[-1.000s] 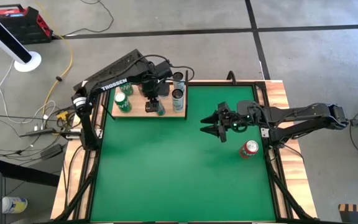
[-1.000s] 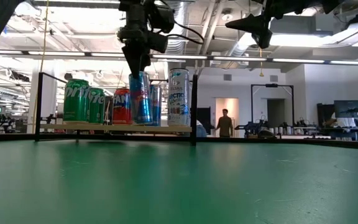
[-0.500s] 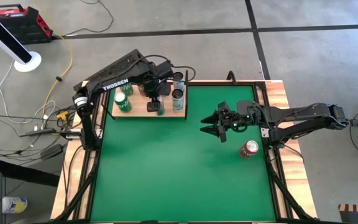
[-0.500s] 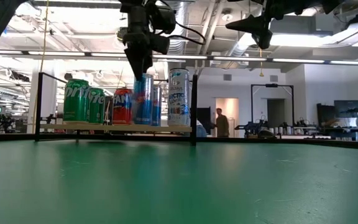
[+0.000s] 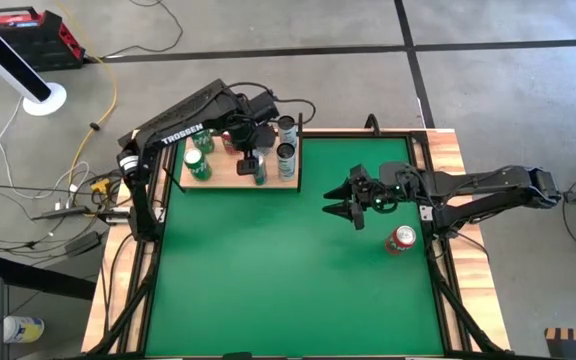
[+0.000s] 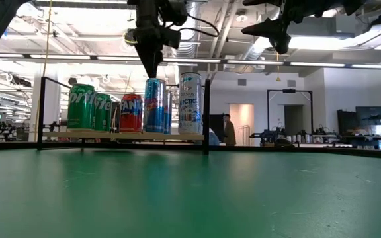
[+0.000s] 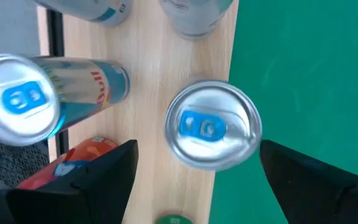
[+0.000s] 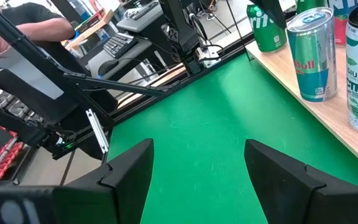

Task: Place canned beverage on shelf
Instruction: Put the blue soda can on the shelf aligned with the other blue soda can

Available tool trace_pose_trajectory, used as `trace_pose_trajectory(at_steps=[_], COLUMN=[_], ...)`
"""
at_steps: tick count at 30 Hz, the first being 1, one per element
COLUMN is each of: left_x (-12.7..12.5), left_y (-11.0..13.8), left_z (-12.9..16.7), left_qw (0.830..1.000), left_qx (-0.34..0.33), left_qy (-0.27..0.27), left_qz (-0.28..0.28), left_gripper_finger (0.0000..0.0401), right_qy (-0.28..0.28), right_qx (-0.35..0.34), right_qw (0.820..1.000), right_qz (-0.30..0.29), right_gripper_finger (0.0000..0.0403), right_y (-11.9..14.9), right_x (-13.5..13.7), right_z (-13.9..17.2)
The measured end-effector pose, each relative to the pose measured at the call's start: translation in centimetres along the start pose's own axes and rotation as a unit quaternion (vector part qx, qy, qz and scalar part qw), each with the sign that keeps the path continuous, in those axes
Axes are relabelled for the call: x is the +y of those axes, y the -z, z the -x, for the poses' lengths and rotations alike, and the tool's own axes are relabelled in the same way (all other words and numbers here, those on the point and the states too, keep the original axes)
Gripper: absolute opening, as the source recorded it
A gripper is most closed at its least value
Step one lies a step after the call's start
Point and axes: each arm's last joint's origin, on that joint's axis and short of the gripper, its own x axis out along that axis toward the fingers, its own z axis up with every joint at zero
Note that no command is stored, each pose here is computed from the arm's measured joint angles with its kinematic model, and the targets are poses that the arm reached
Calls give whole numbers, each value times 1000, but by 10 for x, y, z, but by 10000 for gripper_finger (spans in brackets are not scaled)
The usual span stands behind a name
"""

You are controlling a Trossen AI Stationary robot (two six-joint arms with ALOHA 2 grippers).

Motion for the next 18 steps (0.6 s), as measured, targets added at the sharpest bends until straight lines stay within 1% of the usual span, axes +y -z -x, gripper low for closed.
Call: trace_pose_trajectory(at_steps=[6,12,14,18], left_x=[-2,-12,-16,-23], left_y=[4,21,29,37], left_z=[19,23,24,21], left_qw=[999,993,993,992], left_qx=[13,42,33,-29], left_qy=[8,54,59,40], left_qz=[37,92,101,117], left_gripper_finger=[322,322,322,308], right_qy=[-7,-16,-19,-19], right_qx=[4,13,16,29], right_qw=[1000,1000,1000,999], right_qz=[1,2,4,5], right_gripper_finger=[275,275,275,275], right_y=[0,2,4,7], right_x=[0,3,4,6], right_z=[0,0,0,0])
